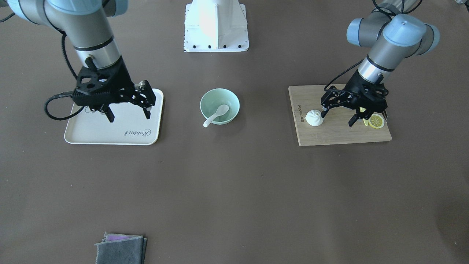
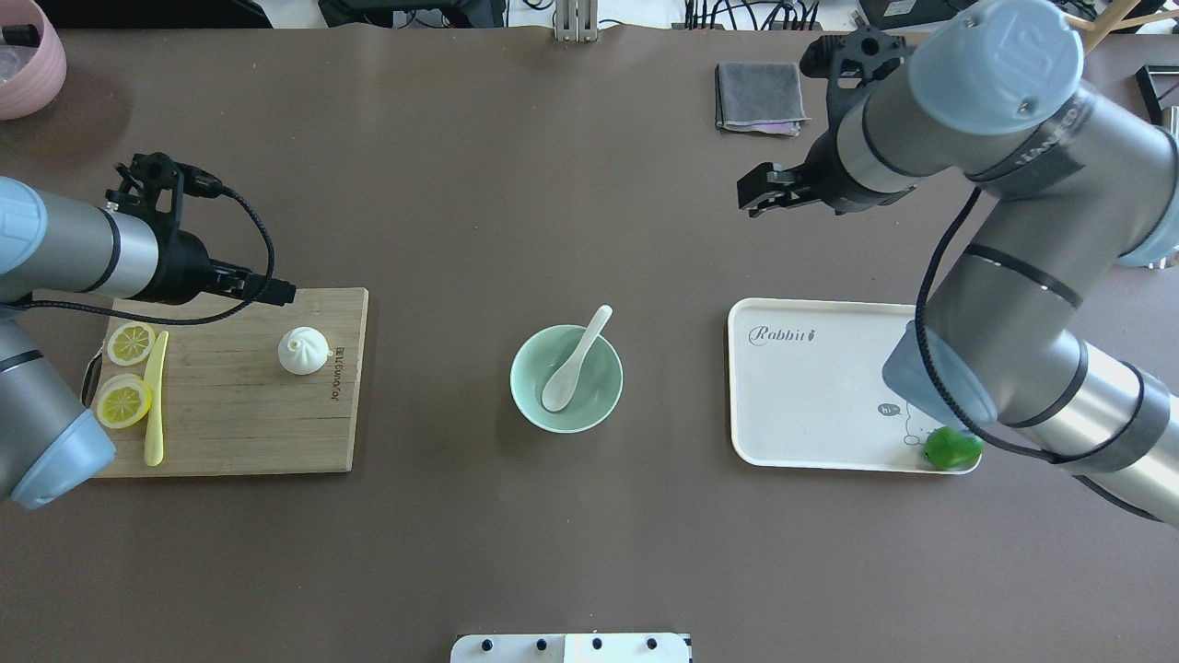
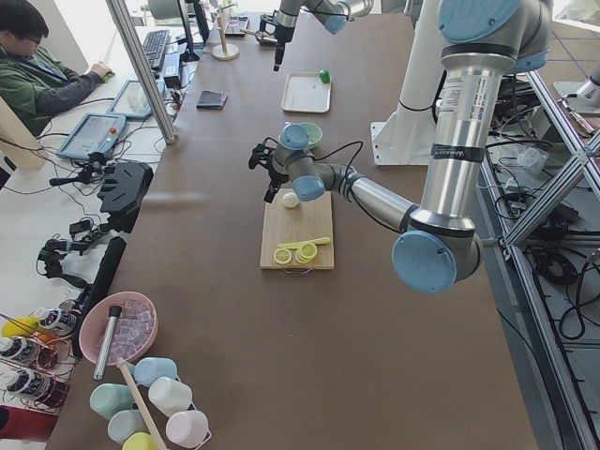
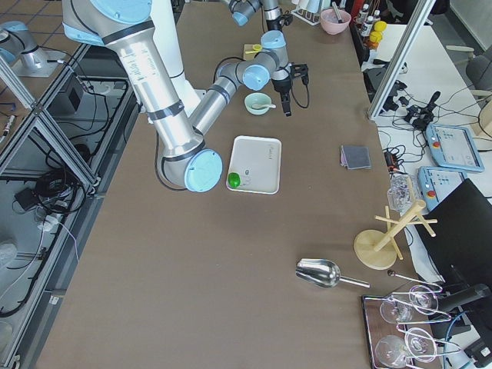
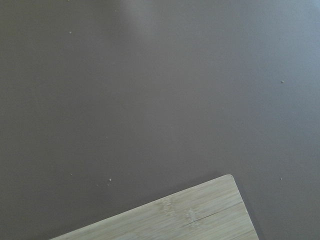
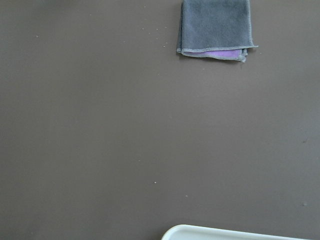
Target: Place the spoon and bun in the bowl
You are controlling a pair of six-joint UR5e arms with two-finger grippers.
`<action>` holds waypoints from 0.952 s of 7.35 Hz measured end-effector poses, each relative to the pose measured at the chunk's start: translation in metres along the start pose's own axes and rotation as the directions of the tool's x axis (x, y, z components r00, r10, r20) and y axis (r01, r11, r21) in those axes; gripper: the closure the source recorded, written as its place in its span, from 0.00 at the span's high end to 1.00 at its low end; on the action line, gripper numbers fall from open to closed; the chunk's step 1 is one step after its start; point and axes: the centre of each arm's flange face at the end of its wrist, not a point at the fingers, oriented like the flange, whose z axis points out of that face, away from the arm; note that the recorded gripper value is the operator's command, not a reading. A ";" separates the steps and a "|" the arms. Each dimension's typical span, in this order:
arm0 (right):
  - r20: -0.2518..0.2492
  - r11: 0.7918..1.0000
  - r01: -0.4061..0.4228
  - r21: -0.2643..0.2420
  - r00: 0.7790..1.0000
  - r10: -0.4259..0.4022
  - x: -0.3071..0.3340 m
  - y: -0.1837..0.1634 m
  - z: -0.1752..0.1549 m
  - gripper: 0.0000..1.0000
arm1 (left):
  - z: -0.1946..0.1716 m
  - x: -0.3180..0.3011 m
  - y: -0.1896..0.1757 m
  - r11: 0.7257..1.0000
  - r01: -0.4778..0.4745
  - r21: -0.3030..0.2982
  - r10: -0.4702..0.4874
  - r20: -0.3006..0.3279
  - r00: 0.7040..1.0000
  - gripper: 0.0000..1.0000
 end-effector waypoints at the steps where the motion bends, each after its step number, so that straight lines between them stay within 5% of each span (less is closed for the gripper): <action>1: 0.007 0.999 0.052 -0.016 0.999 -0.052 0.041 -0.006 -0.002 1.00 | 0.009 0.007 0.008 1.000 -0.007 -0.004 0.007 0.010 1.000 0.98; 3: -0.002 0.992 0.118 -0.038 0.993 -0.118 0.092 -0.004 0.001 1.00 | 0.026 0.021 0.025 0.999 -0.031 -0.010 0.031 0.028 0.999 0.96; 4: -0.002 0.990 0.138 -0.035 0.990 -0.138 0.105 -0.002 0.004 1.00 | 0.033 0.030 0.034 0.999 -0.045 -0.014 0.046 0.033 0.998 0.84; 7: 0.000 0.989 0.147 -0.028 0.989 -0.147 0.122 0.005 0.008 1.00 | 0.044 0.035 0.052 0.997 -0.064 -0.034 0.065 0.043 0.997 0.12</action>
